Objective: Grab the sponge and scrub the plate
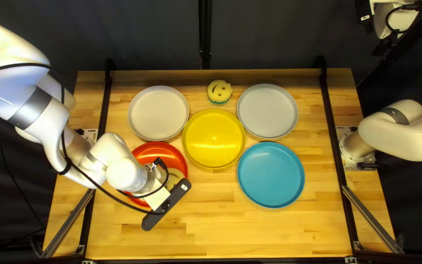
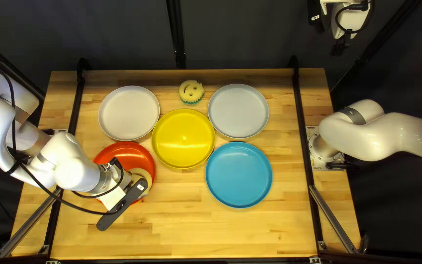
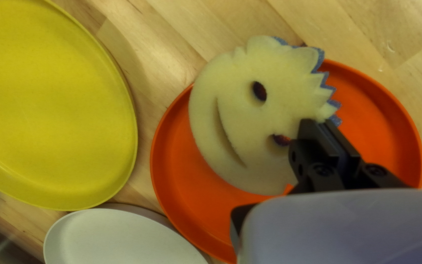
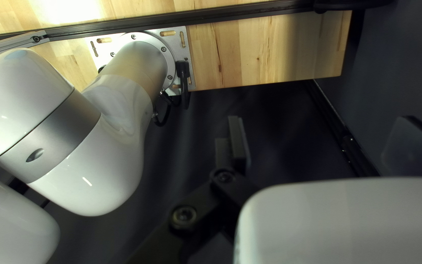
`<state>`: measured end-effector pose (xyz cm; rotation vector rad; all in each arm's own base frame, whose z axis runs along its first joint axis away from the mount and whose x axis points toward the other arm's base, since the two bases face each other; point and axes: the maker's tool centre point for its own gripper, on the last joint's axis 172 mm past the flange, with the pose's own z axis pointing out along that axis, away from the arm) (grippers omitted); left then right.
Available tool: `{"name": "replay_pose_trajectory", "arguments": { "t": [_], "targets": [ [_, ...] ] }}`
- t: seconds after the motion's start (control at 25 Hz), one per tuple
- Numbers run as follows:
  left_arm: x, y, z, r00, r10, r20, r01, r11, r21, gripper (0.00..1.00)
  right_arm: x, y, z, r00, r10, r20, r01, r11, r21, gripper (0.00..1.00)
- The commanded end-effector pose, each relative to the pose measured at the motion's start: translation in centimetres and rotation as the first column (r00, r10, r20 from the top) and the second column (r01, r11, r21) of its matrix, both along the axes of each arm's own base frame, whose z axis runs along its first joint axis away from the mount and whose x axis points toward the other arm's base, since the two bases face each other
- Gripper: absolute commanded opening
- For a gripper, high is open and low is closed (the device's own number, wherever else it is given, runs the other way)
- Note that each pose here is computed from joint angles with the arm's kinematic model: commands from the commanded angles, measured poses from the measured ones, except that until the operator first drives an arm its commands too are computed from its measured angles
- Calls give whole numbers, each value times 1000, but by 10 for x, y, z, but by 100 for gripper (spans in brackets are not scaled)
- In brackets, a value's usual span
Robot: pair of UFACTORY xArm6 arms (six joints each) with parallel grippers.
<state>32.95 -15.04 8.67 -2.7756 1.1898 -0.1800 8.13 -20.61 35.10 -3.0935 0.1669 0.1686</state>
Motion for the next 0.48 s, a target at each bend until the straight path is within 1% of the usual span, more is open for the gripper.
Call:
{"name": "replay_pose_trajectory", "arguments": {
  "t": [0.04,0.28,0.48],
  "targets": [
    [-8,8,-6,1000,2,-3,-2,1000,-18,0,0,0,0,1000,0,0,0,1000,0,100],
    [-9,15,-27,1000,-19,-6,19,998,-58,0,0,0,0,1000,0,0,0,1000,0,100],
    [-7,39,-26,1000,-26,-8,26,997,-76,0,0,0,0,1000,0,0,0,1000,0,100]
  ]
}}
